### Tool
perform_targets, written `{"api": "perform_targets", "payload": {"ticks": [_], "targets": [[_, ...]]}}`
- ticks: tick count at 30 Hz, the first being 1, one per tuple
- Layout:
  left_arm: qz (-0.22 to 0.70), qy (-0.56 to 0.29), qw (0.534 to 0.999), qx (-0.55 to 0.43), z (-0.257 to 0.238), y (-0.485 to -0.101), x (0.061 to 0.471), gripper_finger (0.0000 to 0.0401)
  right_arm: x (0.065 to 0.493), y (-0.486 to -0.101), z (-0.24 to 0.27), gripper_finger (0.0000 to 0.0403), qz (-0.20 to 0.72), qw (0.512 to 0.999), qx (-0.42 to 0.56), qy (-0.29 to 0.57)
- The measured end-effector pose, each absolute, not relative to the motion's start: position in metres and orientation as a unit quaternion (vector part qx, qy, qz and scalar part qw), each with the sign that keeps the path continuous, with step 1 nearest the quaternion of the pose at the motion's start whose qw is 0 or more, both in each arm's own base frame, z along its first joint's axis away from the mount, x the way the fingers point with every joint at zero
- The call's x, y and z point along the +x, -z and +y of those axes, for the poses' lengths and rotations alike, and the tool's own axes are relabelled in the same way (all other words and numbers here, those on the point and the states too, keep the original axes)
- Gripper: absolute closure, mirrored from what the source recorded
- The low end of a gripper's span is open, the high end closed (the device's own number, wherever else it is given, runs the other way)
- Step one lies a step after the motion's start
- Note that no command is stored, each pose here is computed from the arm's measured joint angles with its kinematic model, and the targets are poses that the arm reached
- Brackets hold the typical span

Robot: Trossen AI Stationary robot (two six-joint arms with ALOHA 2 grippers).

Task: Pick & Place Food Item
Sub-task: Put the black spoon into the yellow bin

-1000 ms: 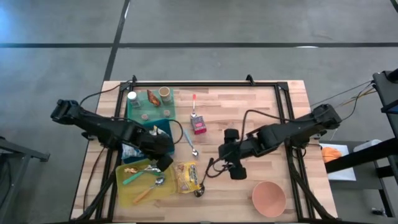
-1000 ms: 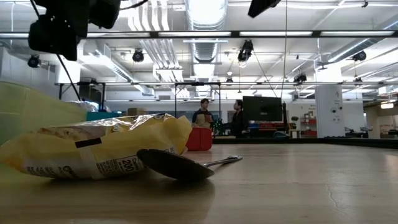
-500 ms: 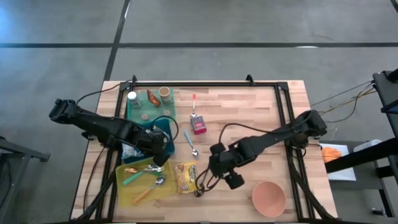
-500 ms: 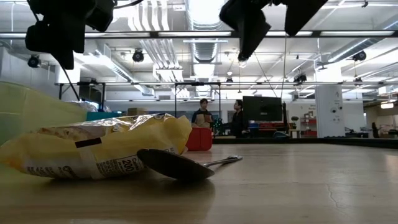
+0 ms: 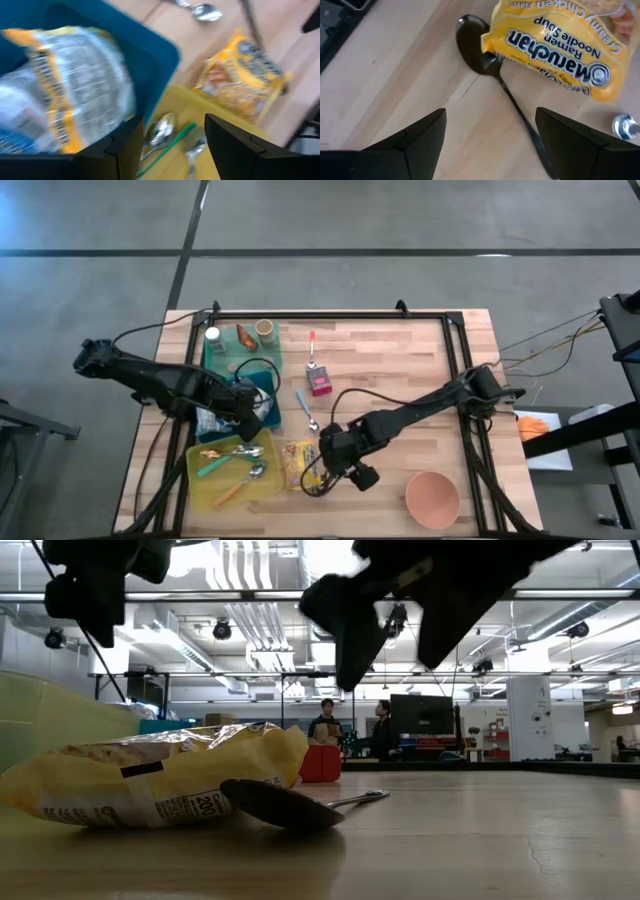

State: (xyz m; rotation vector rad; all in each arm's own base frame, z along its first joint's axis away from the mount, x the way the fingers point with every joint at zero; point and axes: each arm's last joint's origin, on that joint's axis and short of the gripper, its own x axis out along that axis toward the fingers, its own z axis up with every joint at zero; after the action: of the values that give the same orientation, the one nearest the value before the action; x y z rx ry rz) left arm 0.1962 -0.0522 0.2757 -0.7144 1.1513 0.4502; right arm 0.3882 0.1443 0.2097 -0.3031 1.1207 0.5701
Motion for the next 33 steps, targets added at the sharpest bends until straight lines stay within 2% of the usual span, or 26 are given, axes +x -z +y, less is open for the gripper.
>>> {"api": "perform_targets", "payload": {"ticks": [12, 18, 26, 33], "targets": [[0.560, -0.224, 0.734, -0.313, -0.048, -0.256, 0.182, 0.0188, 0.416, -0.176, 0.139, 0.0213, 0.539, 0.775, -0.174, -0.281], [0.560, -0.214, 0.728, -0.331, -0.048, -0.252, 0.175, 0.0188, 0.420, -0.165, 0.138, 0.0243, 0.546, 0.765, -0.196, -0.279], [0.517, -0.193, 0.756, -0.353, -0.045, -0.264, 0.166, 0.0188, 0.421, -0.155, 0.135, 0.0280, 0.550, 0.751, -0.248, -0.267], [0.500, -0.190, 0.764, -0.361, -0.043, -0.269, 0.161, 0.0188, 0.423, -0.141, 0.134, 0.0313, 0.562, 0.740, -0.257, -0.265]]}}
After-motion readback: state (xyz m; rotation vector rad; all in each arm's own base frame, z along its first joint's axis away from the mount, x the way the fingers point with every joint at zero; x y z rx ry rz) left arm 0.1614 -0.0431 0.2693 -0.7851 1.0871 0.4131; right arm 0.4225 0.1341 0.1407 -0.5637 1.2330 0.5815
